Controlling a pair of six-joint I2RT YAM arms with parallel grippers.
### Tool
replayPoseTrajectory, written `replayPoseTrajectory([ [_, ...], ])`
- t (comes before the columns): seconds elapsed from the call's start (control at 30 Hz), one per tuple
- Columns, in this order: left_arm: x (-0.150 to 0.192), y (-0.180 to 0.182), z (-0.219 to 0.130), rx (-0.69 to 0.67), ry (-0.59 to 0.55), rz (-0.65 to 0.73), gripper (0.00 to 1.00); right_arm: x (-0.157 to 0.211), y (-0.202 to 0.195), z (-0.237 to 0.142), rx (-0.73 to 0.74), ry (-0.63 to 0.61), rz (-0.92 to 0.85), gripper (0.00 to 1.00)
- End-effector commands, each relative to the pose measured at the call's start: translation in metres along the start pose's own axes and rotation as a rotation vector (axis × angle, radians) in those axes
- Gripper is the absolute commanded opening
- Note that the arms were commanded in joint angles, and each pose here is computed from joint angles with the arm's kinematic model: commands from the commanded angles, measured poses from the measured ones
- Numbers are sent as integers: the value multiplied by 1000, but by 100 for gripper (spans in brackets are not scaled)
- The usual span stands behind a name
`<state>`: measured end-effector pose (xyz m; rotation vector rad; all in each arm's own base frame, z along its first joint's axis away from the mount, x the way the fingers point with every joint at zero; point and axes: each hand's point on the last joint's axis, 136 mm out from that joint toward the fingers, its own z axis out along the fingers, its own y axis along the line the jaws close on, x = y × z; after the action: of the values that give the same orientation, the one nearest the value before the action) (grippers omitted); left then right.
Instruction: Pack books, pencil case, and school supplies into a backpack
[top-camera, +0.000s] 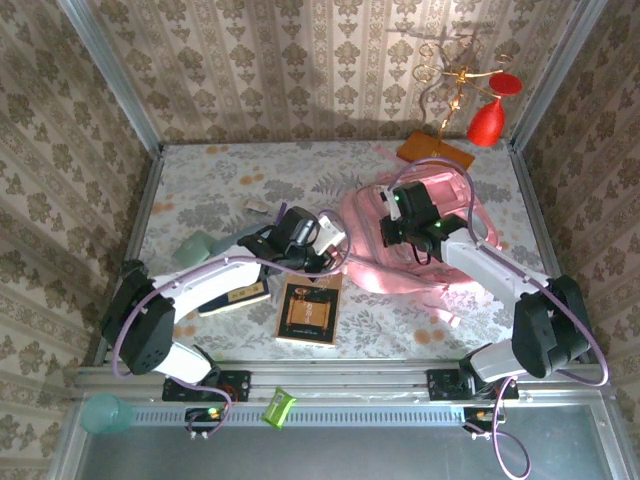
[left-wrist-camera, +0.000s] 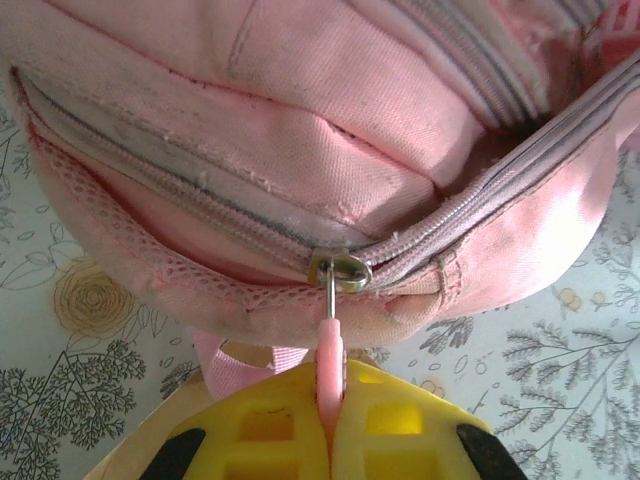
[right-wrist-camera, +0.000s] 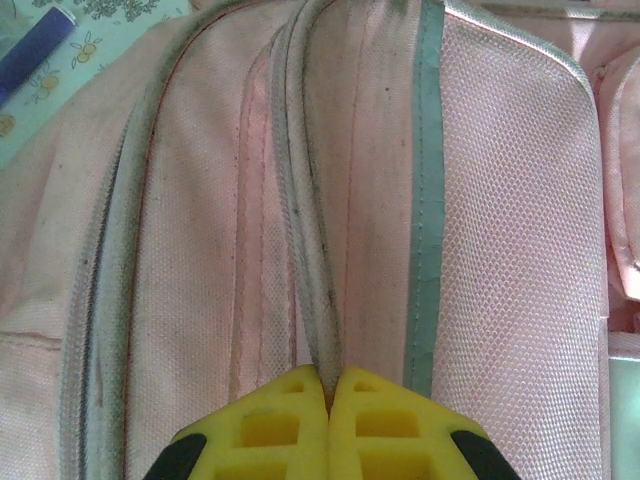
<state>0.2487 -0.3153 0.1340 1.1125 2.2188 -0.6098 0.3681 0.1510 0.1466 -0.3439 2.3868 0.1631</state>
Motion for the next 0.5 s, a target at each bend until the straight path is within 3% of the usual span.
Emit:
replayPoseTrajectory([
  [0.0,-33,-3,-19,20,-79,10,0,26,-4,10,31,106,-74,9],
  [0.03,-32,-7,-17,35,-74,14,0,20,3,8,16,93,-87,19],
  [0.1,-32,-9,-15,47,-70,8,0,7,14,1,-5,48,-105,30],
  [0.13,-31,-8,-15,46,-69,3,0,0,19,-4,-12,17,-112,42],
  [0.17,-30,-7,-16,44,-67,-3,0,-5,23,-11,-26,-12,-120,46],
  [0.33,-33,-7,-24,68,-100,-30,0,-7,55,-47,-208,-111,-158,48],
  [0.47,-35,-8,-26,74,-107,-31,0,19,95,-55,-458,-64,-147,47],
])
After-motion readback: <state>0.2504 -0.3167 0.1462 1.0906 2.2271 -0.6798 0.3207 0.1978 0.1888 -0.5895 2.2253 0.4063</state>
